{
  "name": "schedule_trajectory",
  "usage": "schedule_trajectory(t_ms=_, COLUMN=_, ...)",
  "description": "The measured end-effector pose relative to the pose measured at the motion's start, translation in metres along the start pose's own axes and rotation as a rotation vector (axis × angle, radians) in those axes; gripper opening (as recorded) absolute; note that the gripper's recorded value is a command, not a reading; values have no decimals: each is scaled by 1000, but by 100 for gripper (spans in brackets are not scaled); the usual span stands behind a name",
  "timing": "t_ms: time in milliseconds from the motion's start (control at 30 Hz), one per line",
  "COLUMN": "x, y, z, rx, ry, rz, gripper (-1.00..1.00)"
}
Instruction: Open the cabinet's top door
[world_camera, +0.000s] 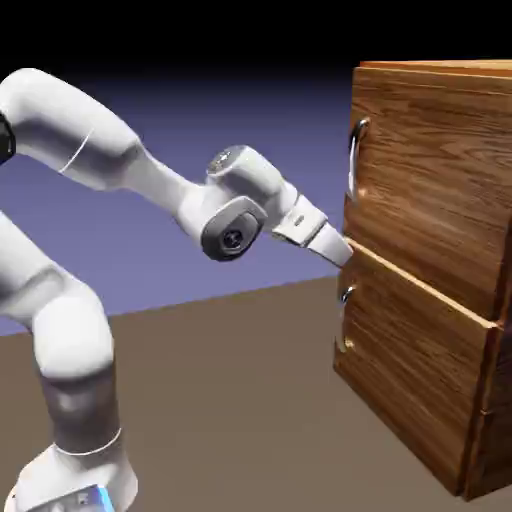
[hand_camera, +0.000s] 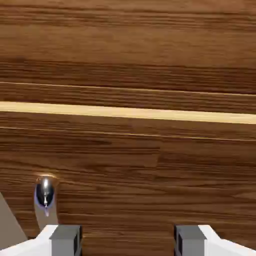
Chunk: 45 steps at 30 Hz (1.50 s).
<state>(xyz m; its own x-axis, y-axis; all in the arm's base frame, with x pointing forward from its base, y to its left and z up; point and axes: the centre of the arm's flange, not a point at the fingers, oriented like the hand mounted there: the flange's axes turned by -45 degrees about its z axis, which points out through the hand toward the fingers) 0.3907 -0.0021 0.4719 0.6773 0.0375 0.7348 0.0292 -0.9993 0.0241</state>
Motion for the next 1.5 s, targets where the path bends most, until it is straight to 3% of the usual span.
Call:
schedule_trajectory(t_ms=733, x=50, y=24, z=-63, rx=-10, ry=260, rz=75, gripper=0)
schedule_trajectory(t_ms=1500, x=60, y=-24, z=-78, rx=-18, ry=551, rz=72, gripper=0)
